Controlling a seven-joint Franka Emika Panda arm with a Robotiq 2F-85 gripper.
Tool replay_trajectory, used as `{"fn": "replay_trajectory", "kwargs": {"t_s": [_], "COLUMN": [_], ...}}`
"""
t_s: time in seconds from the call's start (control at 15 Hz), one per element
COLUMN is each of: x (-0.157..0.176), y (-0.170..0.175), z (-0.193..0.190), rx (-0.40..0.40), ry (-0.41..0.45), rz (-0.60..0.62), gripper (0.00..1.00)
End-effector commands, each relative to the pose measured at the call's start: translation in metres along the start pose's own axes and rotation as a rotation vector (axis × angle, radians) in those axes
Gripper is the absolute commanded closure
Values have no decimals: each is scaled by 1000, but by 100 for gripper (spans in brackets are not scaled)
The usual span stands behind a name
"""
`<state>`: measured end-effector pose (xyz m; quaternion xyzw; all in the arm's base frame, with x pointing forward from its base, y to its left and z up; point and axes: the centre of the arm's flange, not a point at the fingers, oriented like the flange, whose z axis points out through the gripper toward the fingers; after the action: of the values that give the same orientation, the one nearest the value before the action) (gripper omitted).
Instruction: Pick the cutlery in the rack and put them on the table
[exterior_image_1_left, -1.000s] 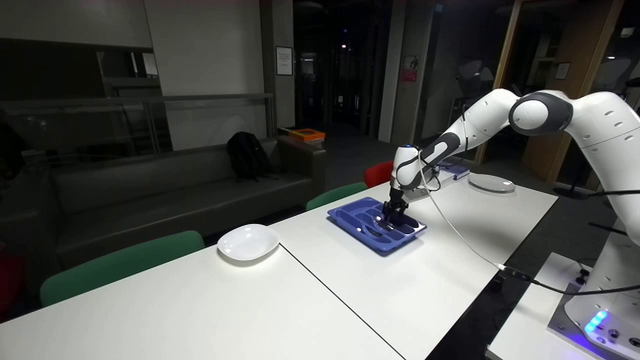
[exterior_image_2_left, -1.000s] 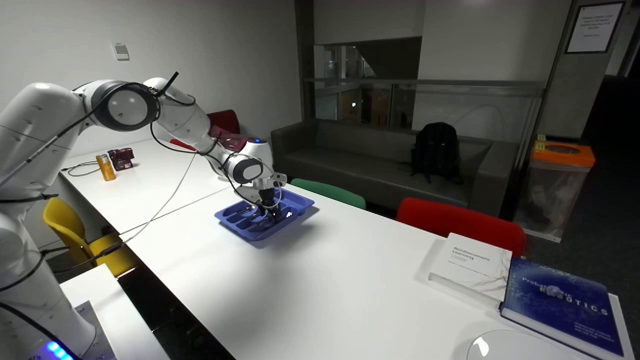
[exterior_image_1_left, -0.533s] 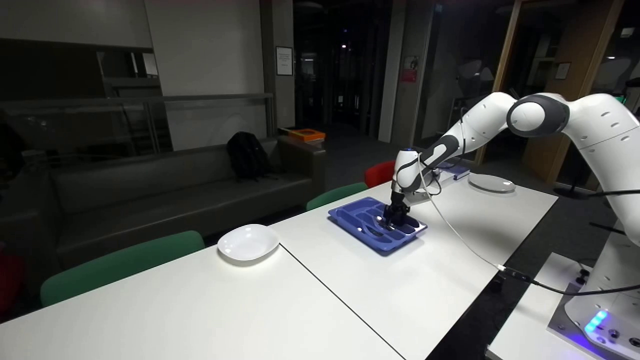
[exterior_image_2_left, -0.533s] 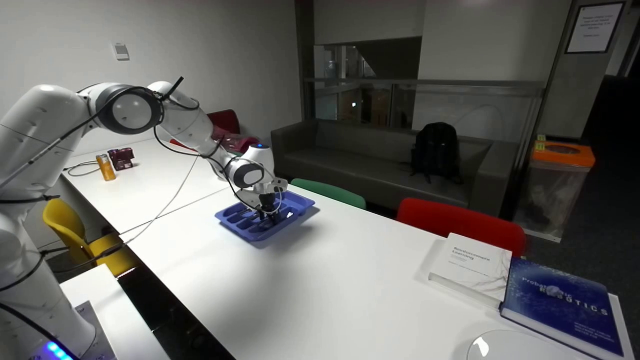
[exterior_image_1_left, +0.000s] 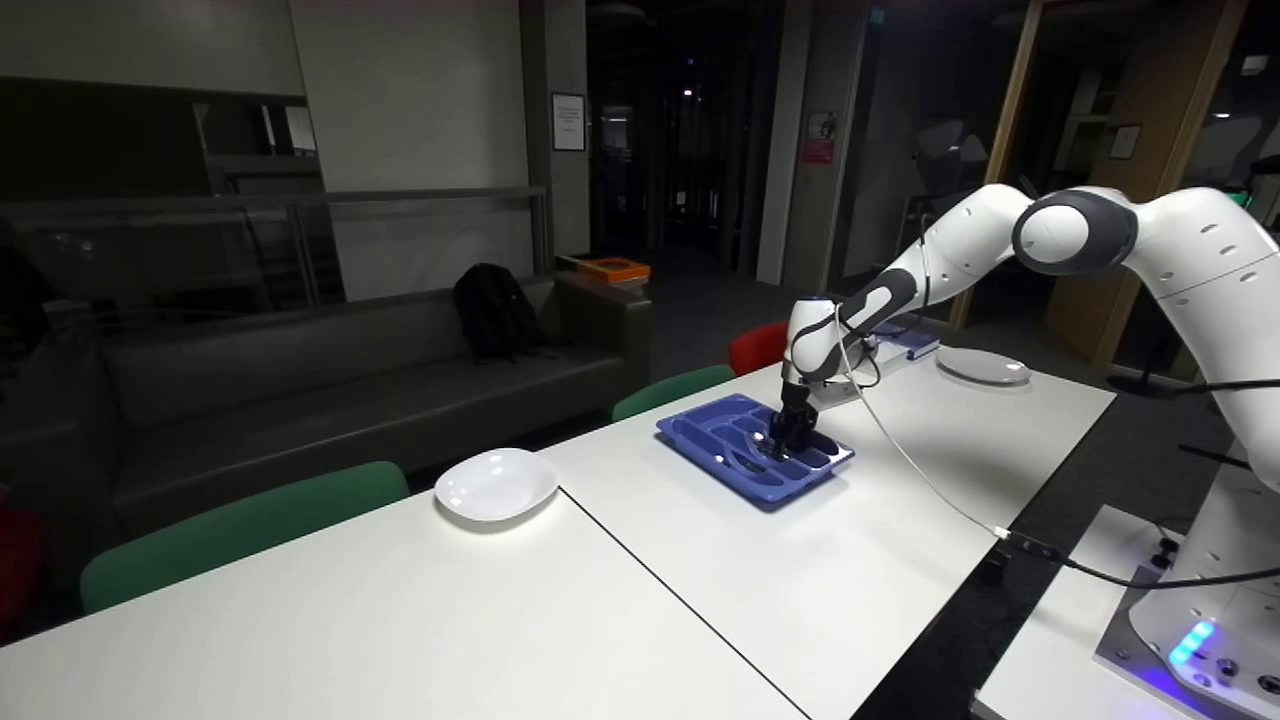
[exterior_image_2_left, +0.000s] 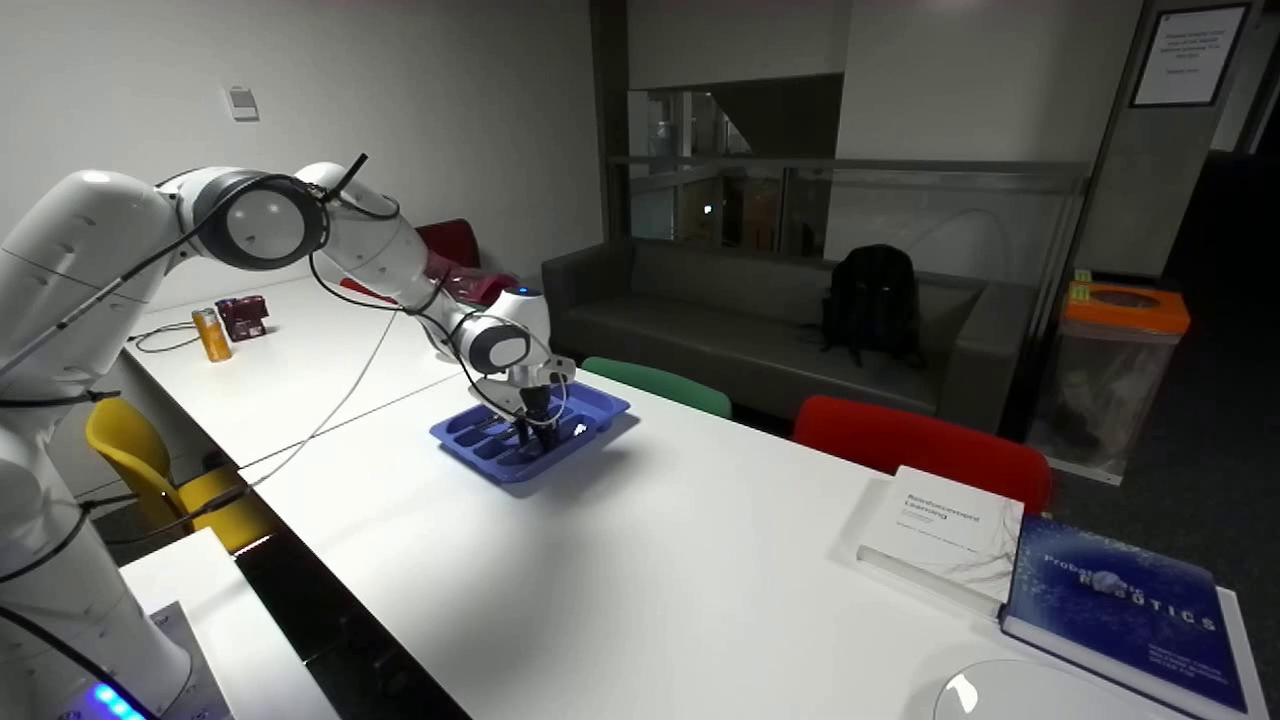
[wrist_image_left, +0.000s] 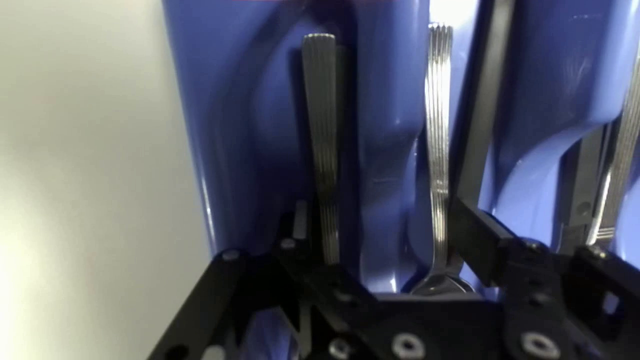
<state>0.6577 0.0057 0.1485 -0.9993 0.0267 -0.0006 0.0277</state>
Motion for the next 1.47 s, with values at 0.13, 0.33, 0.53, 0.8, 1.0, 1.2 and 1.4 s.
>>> {"fn": "replay_trajectory", "kwargs": {"t_s": [0.13,0.33,0.53,0.8,1.0,1.2,1.4], "x": [11,10,10,11,13,17,17], "y": [2,5,6,5,-4,-25,-48], "z": [-9,-8,-8,-10,-34,-82,-131], "rx": [22,21,20,19,4,-30,-75], "ry": [-26,-29,-31,-27,4,54,91], "rz": [-32,-31,-30,-25,-32,-77,-145], "gripper": [68,84,100,97,97,97,97]}}
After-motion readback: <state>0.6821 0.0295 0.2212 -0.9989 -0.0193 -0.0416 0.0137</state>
